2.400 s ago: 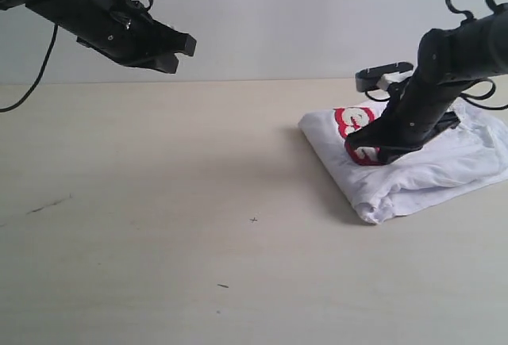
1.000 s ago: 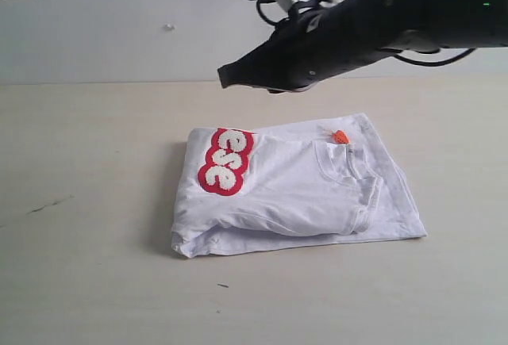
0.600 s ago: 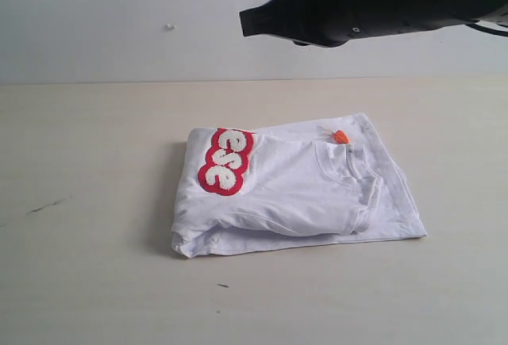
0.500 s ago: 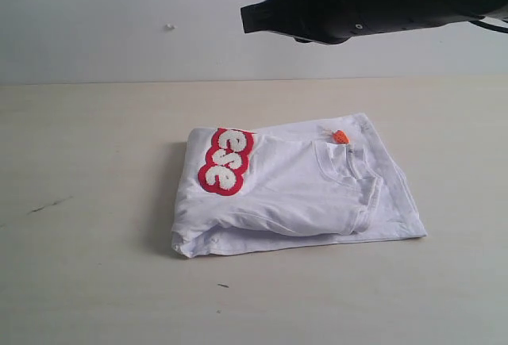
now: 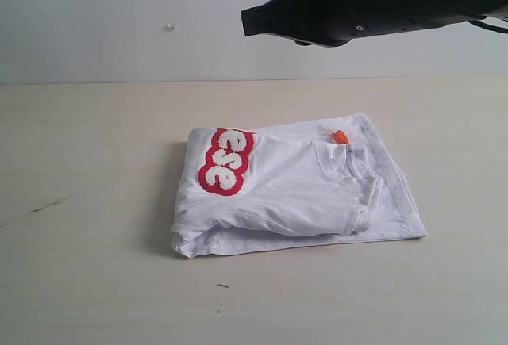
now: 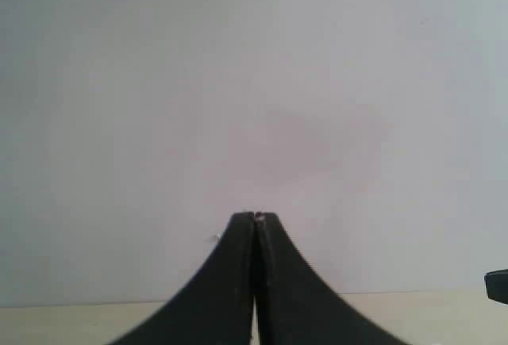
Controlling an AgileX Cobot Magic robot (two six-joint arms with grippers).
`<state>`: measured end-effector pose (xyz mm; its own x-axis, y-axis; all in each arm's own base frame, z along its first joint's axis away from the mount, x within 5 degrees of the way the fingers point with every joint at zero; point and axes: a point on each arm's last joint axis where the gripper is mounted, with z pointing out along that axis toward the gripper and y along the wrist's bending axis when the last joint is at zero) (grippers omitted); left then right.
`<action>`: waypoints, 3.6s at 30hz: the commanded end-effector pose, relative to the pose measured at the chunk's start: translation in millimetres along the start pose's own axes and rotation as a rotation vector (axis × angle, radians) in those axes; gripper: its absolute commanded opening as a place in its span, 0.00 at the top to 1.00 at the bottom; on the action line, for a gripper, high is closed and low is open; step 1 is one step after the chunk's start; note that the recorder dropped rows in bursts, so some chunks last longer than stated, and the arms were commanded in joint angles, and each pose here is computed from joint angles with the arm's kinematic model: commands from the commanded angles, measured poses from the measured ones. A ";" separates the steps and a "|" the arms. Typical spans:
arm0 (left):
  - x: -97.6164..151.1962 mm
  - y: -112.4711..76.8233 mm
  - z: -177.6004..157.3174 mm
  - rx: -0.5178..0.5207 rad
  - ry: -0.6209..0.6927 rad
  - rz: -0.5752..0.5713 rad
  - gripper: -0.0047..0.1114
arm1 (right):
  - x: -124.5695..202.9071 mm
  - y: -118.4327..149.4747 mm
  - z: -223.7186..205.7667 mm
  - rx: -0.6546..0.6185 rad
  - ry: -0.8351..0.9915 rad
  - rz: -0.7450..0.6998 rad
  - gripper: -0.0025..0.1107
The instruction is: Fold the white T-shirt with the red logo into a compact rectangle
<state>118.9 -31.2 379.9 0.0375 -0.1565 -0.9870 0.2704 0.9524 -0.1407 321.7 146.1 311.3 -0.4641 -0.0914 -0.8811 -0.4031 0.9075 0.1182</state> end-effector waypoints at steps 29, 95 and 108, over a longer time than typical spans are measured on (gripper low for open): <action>39.7 6.4 -61.1 -0.033 -0.224 0.306 0.96 | 0.9 -2.2 -1.3 0.007 0.001 -0.011 0.98; 186.7 41.9 -86.9 -0.339 0.286 0.024 0.96 | 1.5 -2.1 -1.3 0.005 0.008 -0.009 0.98; 186.7 41.9 -86.9 -0.339 0.286 0.024 0.96 | -0.3 -2.3 -1.4 0.007 -0.012 0.008 0.98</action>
<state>53.8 2.2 182.7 -0.2499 -0.0926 -0.9638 -0.0579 0.9951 -0.0806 321.2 146.2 310.6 -0.4718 -0.0955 -0.8765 -0.4050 0.9065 0.1192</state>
